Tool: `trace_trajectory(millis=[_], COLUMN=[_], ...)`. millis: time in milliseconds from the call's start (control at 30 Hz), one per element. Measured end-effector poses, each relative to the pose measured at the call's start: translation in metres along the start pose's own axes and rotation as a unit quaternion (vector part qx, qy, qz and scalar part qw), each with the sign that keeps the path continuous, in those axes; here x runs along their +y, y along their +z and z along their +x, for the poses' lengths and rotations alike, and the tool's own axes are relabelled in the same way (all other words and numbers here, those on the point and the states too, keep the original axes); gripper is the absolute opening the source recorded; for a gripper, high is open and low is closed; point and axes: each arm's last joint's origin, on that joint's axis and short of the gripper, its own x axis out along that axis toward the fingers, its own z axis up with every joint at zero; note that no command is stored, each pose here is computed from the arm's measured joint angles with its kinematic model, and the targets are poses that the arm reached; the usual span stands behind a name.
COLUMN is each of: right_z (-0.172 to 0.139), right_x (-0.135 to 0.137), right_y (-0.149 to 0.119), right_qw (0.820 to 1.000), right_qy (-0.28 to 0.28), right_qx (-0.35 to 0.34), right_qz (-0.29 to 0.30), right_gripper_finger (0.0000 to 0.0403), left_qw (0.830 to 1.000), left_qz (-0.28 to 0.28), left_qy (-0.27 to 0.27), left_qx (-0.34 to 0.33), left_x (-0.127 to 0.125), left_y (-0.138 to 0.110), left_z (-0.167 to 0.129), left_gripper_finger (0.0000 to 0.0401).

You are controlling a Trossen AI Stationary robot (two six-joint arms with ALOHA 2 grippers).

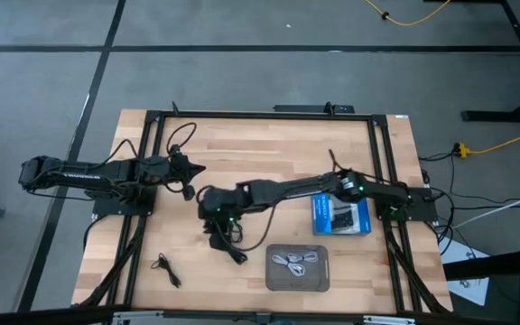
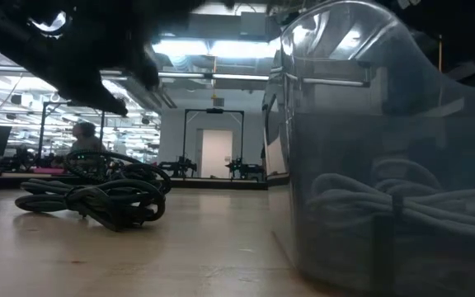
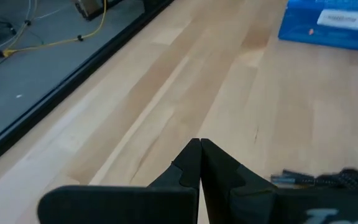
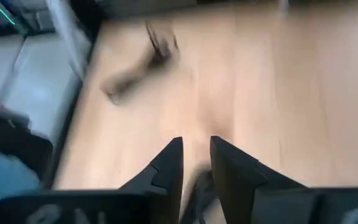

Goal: Pick and place USB-C Cables
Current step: Put the middle black charger cable into the black bin

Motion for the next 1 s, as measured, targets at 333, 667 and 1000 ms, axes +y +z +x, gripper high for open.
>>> trace_trajectory(millis=[333,667,1000], right_z=[0.03,0.042,0.042], right_x=[0.004,0.042,0.041], right_y=[-0.04,-0.06,-0.062], right_qw=[0.998,0.995,0.994], right_qy=[-0.016,-0.009,-0.022], right_qx=[0.067,0.101,0.106], right_qz=[0.006,0.02,0.027], right_gripper_finger=[0.0084,0.0084,0.0131], left_qw=[1.0,1.0,1.0], left_qz=[-0.003,-0.002,-0.002], left_qy=[-0.001,-0.001,-0.001], left_qx=[-0.007,-0.004,-0.004], left_x=[0.001,0.001,0.001], left_y=[0.001,0.0,0.0], left_z=[-0.003,-0.003,-0.003], left_gripper_finger=[0.0,0.0,0.0])
